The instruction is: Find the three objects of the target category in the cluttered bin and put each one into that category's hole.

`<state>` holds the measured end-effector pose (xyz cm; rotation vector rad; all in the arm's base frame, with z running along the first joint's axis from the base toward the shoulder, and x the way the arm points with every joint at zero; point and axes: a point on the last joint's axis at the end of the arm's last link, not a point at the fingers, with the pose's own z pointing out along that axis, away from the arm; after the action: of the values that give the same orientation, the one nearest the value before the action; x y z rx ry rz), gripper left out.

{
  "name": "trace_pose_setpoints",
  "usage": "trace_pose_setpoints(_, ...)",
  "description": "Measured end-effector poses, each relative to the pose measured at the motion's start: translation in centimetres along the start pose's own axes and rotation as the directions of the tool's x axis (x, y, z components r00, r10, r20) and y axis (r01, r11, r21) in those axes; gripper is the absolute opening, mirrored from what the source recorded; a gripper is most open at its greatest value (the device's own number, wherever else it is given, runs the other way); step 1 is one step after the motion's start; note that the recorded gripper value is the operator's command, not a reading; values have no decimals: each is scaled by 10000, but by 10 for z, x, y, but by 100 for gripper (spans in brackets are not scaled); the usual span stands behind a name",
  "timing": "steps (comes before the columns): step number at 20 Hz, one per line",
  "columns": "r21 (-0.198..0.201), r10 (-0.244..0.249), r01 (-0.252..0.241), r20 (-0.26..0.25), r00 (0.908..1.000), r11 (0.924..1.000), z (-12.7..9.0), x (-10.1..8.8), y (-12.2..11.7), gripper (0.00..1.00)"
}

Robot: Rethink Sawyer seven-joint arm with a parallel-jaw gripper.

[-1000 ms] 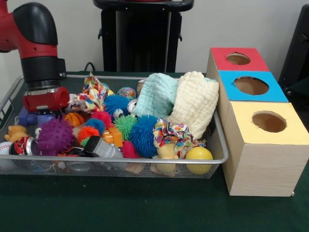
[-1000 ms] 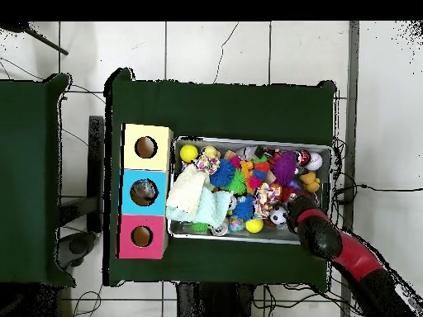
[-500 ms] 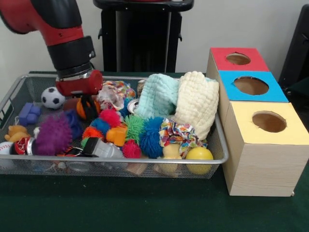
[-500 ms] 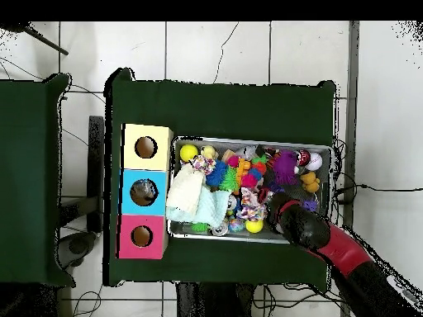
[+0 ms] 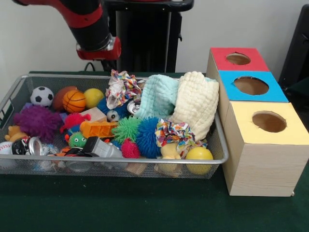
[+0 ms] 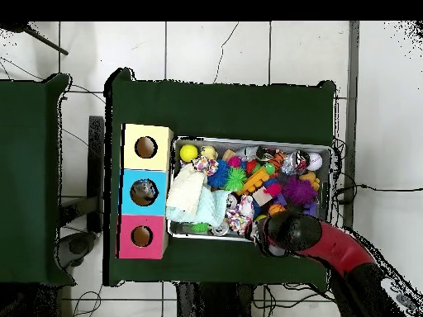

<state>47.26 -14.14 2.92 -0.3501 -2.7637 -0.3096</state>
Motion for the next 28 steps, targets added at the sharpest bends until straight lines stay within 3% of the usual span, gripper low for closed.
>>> trace_pose_setpoints(2, 126, 28, -22, -498, 9988, 9999, -8, 9, 0, 0)
trace_pose_setpoints(5, 323, 169, -146, -742, 9971, 9994, -18, 16, -4, 0)
trace_pose_setpoints(14, 608, 507, -468, -640, 9967, 9971, -26, 21, -11, 0)
trace_pose_setpoints(15, 572, 551, -521, -533, 9971, 9970, -26, 19, -11, 0)
trace_pose_setpoints(18, 107, 986, -994, 601, 9933, 9950, -23, 2, -16, 0)
trace_pose_setpoints(19, 20, 1063, -1068, 773, 9913, 9943, -23, 0, -17, 0)
trace_pose_setpoints(20, -300, 1372, -1343, 1428, 9802, 9905, -20, -9, -21, 0)
trace_pose_setpoints(21, -823, 1958, -1806, 2529, 9475, 9801, -14, -23, -31, 100)
trace_pose_setpoints(23, -1011, 2191, -1977, 2927, 9308, 9750, -11, -27, -36, 100)
trace_pose_setpoints(24, -1210, 2438, -2152, 3319, 9113, 9690, -9, -31, -40, 100)
trace_pose_setpoints(26, -1402, 2645, -2284, 3619, 8939, 9634, -6, -34, -43, 100)
trace_pose_setpoints(27, -1631, 2839, -2381, 3846, 8783, 9575, -3, -36, -44, 100)
trace_pose_setpoints(28, -1776, 2932, -2410, 3914, 8723, 9541, -2, -36, -43, 100)
